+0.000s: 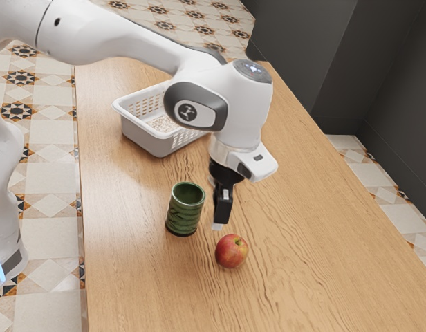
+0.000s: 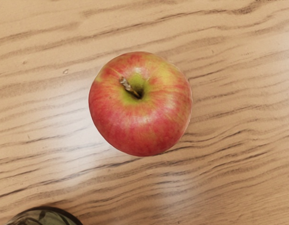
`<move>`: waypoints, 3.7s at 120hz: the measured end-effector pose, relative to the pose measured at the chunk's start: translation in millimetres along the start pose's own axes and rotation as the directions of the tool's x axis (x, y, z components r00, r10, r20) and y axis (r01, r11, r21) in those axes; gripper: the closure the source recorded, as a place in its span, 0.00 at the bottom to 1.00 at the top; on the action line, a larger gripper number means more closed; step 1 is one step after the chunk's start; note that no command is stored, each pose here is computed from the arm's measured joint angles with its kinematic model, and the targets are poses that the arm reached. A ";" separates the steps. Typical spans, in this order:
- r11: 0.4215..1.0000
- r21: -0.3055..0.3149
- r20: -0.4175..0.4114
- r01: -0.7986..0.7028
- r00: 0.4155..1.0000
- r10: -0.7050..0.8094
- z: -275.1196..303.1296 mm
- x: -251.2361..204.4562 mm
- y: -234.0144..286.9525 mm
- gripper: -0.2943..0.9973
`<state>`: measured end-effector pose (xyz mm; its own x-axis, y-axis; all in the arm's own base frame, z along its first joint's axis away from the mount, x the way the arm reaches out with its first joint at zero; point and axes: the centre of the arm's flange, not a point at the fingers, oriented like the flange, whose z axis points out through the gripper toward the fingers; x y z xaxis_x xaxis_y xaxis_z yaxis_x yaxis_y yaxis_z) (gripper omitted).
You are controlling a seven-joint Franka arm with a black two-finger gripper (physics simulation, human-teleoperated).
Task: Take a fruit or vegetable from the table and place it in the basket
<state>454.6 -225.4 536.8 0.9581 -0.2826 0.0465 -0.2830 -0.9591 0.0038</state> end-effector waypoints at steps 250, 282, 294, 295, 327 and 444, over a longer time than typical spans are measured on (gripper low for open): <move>0.994 -0.098 0.065 0.046 0.997 -0.039 114.4 63.3 -9.1 0.51; 0.996 -0.063 -0.198 0.059 0.978 -0.070 -93.6 56.8 -38.4 0.59; 0.975 -0.030 -0.221 0.218 0.950 -0.219 -154.4 13.5 -132.2 0.58; 0.973 -0.027 -0.220 0.228 0.949 -0.228 -157.5 9.0 -137.7 0.58; 0.883 0.003 -0.071 0.470 0.881 -0.468 -146.3 -80.2 -285.5 0.58; 0.744 0.018 0.086 0.667 0.741 -0.666 -36.0 -120.2 -456.3 0.28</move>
<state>467.0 246.8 565.5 0.9021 0.4282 -0.0537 0.4295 -0.9029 0.0155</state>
